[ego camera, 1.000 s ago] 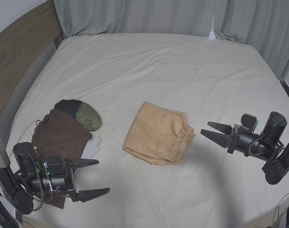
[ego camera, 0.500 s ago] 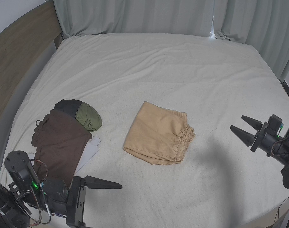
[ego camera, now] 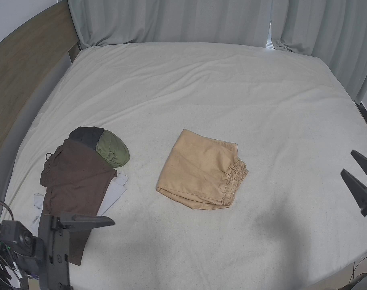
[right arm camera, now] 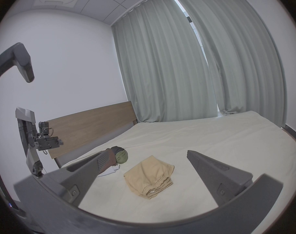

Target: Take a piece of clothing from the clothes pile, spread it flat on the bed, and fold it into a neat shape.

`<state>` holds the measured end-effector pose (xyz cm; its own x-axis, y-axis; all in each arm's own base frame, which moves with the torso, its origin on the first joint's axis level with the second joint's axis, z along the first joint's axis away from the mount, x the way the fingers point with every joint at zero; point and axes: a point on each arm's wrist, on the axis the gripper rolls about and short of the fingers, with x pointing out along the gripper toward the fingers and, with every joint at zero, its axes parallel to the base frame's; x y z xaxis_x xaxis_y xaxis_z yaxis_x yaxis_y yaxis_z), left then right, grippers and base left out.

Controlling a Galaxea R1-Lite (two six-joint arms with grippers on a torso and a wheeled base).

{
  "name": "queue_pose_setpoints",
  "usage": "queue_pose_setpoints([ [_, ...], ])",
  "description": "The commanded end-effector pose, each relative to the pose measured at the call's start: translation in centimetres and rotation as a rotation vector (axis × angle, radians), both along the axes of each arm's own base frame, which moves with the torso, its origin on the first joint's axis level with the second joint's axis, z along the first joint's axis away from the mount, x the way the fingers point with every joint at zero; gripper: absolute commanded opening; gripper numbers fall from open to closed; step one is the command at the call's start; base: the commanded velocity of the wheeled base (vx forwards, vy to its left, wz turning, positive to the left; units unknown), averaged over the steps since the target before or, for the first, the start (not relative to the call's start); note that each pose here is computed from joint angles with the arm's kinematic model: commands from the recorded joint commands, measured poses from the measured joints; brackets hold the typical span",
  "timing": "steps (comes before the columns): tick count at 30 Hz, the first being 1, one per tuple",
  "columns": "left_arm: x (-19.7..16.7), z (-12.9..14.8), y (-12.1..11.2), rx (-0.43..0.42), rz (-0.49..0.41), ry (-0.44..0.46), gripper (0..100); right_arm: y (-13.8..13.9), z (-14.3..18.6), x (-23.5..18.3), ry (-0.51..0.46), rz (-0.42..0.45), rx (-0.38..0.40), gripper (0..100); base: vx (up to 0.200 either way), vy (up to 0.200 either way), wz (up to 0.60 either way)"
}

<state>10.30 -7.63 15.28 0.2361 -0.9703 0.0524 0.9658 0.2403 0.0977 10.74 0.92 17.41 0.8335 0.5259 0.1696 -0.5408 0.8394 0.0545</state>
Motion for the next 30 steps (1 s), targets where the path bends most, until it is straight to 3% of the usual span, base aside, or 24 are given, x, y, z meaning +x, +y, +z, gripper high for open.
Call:
queue_pose_setpoints([
  [1, -8.0, 1.1, 5.2, -0.188, 0.267, -0.084, 100, 0.5, -5.9, -13.3, -0.069, -0.015, 0.044, 100, 0.0, 0.0, 0.0],
  [5, -10.3, -0.5, 6.1, -0.197, 0.299, -0.026, 100, 0.3, -7.3, -13.7, -0.013, 0.052, 0.075, 100, 0.0, 0.0, 0.0],
  [10, -11.9, -2.6, 6.4, -0.183, 0.395, 0.012, 100, 0.2, -8.0, -13.5, 0.032, 0.016, 0.028, 100, 0.0, 0.0, 0.0],
  [11, -12.5, -3.4, 6.4, -0.183, 0.438, 0.015, 100, 0.0, -8.5, -13.3, 0.039, -0.111, -0.027, 100, 0.0, 0.0, 0.0],
  [14, -12.8, -4.3, 6.4, -0.167, 0.5, 0.029, 100, -0.7, -8.9, -13.1, 0.046, -0.454, -0.094, 100, 0.0, 0.0, 0.0],
  [17, -12.6, -4.5, 6.5, -0.169, 0.576, 0.04, 100, -1.0, -9.1, -13.0, 0.074, -0.569, -0.103, 100, 0.0, 0.0, 0.0],
  [21, -12.3, -5.2, 6.6, -0.145, 0.724, 0.076, 100, -0.9, -9.1, -13.0, 0.073, -0.559, -0.103, 100, 0.0, 0.0, 0.0],
  [22, -12.3, -5.2, 6.6, -0.145, 0.724, 0.076, 100, -0.9, -9.1, -13.0, 0.073, -0.559, -0.103, 100, 0.0, 0.0, 0.0],
  [23, -12.5, -6.1, 6.6, -0.114, 0.833, 0.087, 100, -0.9, -9.1, -13.0, 0.07, -0.532, -0.109, 100, 0.0, 0.0, 0.0],
  [25, -12.8, -7.3, 6.6, -0.059, 0.889, 0.101, 100, -0.8, -9.1, -13.1, 0.068, -0.499, -0.117, 100, 0.0, 0.0, 0.0],
  [28, -12.7, -6.8, 6.9, -0.077, 1.001, 0.046, 100, -0.8, -9.1, -13.1, 0.066, -0.497, -0.121, 100, 0.0, 0.0, 0.0],
  [30, -12.6, -6.9, 7.1, -0.082, 1.097, 0.055, 100, -0.8, -9.1, -13.1, 0.062, -0.499, -0.128, 100, 0.0, 0.0, 0.0],
])
